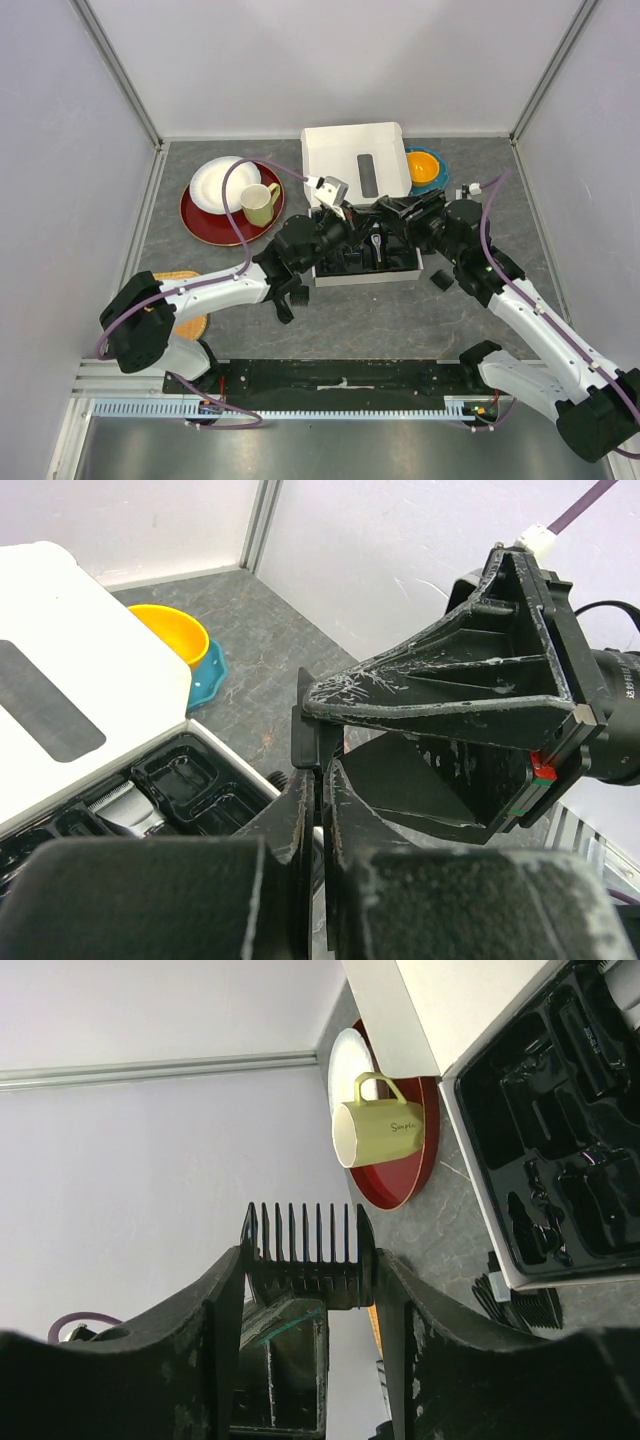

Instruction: Sort the hair-cutting tools

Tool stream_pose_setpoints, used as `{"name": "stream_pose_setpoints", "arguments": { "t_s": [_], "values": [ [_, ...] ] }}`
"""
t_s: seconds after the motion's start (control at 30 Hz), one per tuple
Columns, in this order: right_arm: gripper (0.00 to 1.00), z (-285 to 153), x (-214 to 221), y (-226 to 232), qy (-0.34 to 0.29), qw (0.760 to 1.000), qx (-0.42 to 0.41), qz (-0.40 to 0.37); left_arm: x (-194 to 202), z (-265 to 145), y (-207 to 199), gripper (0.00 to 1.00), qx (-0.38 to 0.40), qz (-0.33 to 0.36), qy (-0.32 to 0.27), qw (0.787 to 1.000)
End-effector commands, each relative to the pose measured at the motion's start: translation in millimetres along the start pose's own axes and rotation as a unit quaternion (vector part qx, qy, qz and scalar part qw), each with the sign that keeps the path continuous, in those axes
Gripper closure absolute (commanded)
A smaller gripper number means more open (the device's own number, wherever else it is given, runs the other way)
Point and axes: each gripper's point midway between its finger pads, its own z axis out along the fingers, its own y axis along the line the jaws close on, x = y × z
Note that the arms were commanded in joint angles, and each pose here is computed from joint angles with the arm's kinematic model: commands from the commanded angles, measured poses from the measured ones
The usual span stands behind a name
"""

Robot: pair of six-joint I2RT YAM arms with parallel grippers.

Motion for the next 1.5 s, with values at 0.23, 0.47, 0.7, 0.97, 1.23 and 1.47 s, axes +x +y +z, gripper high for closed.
{"name": "stream_pose_setpoints", "arguments": {
  "t_s": [0.23,0.47,0.7,0.97,1.23,1.47],
  "values": [
    [0.02,-16,-10,14,-0.026,0.993,-0.025,-0.114,-10,4,-4,0.98,-0.018,0.007,0.056,0.998],
    [0.02,-53,-43,-2,-0.107,0.972,0.024,-0.208,23,-9,-5,0.98,-0.033,-0.032,0.18,0.983],
    [0.05,-85,-80,-17,-0.168,0.926,0.13,-0.312,59,-8,-16,0.98,0.005,-0.126,0.3,0.945],
    [0.05,-89,-75,-56,-0.14,0.917,0.181,-0.327,122,-1,-4,0.98,-0.026,-0.233,0.387,0.892],
    [0.05,-90,-74,-62,-0.138,0.918,0.183,-0.322,151,31,15,0.98,-0.055,-0.301,0.38,0.873],
    [0.05,-90,-74,-68,-0.137,0.915,0.192,-0.327,154,40,21,0.98,-0.05,-0.316,0.374,0.871]
  ]
}}
